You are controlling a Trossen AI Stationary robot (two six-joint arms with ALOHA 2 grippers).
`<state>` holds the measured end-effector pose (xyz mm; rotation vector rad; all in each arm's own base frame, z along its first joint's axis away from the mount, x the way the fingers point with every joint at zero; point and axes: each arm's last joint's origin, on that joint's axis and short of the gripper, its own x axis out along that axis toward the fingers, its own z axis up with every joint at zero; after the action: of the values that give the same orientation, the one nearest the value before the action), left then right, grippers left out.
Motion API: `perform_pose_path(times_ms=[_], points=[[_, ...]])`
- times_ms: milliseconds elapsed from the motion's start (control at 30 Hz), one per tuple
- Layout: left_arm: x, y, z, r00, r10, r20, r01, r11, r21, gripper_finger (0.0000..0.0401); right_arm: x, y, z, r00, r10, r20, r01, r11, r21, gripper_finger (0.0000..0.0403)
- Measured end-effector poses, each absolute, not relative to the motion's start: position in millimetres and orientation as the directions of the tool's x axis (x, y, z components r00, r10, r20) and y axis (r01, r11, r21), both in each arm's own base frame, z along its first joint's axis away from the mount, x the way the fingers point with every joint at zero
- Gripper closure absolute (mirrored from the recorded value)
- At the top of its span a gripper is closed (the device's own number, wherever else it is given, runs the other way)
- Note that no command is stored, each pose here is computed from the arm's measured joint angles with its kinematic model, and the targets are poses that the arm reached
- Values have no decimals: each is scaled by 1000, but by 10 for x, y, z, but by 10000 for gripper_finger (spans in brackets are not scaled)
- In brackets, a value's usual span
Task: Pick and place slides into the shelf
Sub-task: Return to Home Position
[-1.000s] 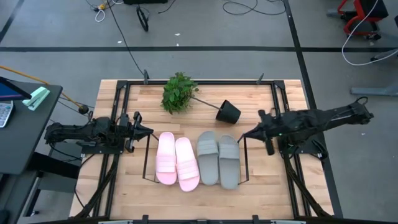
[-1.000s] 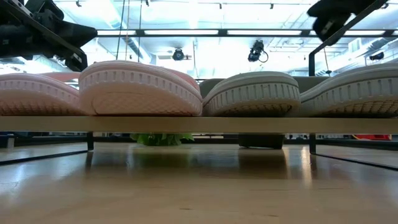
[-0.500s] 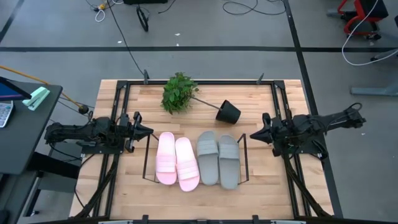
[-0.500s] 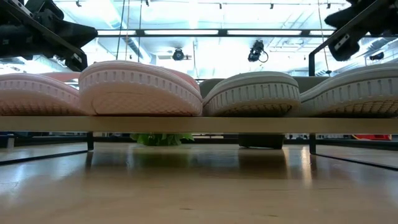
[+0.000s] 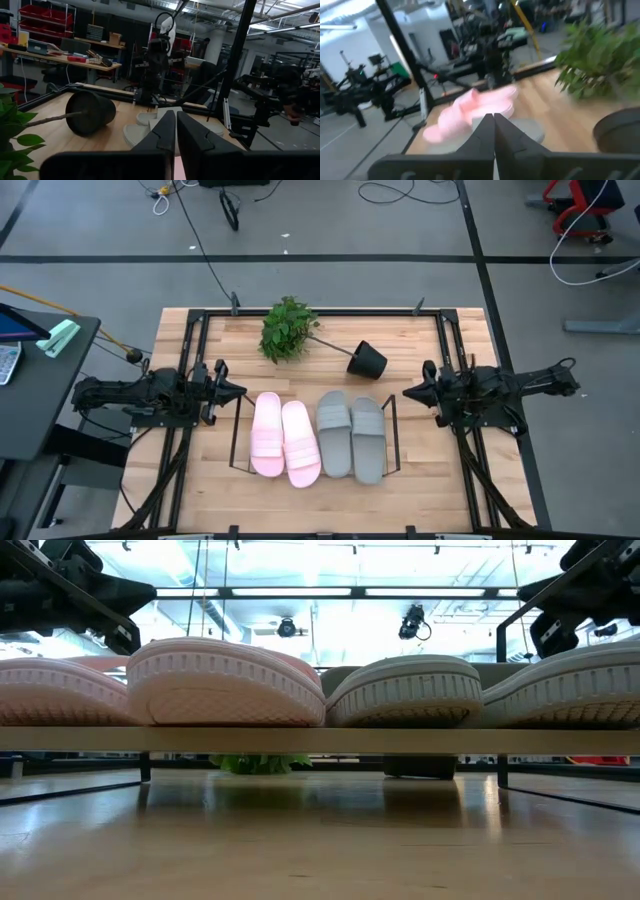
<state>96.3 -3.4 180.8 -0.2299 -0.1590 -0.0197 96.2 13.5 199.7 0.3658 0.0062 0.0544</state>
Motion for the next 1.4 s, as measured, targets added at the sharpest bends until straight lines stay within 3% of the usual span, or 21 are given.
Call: perform_pose_path(times_ms=[233,533,933,1400], points=[[963,-34,1808,987,-1,159,38,974,-225,368,868,56,2009,999,-19,41,4,941,338,403],[963,-34,1808,987,-2,159,38,974,-225,373,886,73,1953,997,63,35,-72,926,370,403],[963,-34,1808,987,-2,158,38,974,-225,378,957,79,1718,998,60,17,-63,957,284,403],[963,-35,1808,987,-2,158,38,974,-225,373,964,74,1704,999,41,34,-45,991,129,403]])
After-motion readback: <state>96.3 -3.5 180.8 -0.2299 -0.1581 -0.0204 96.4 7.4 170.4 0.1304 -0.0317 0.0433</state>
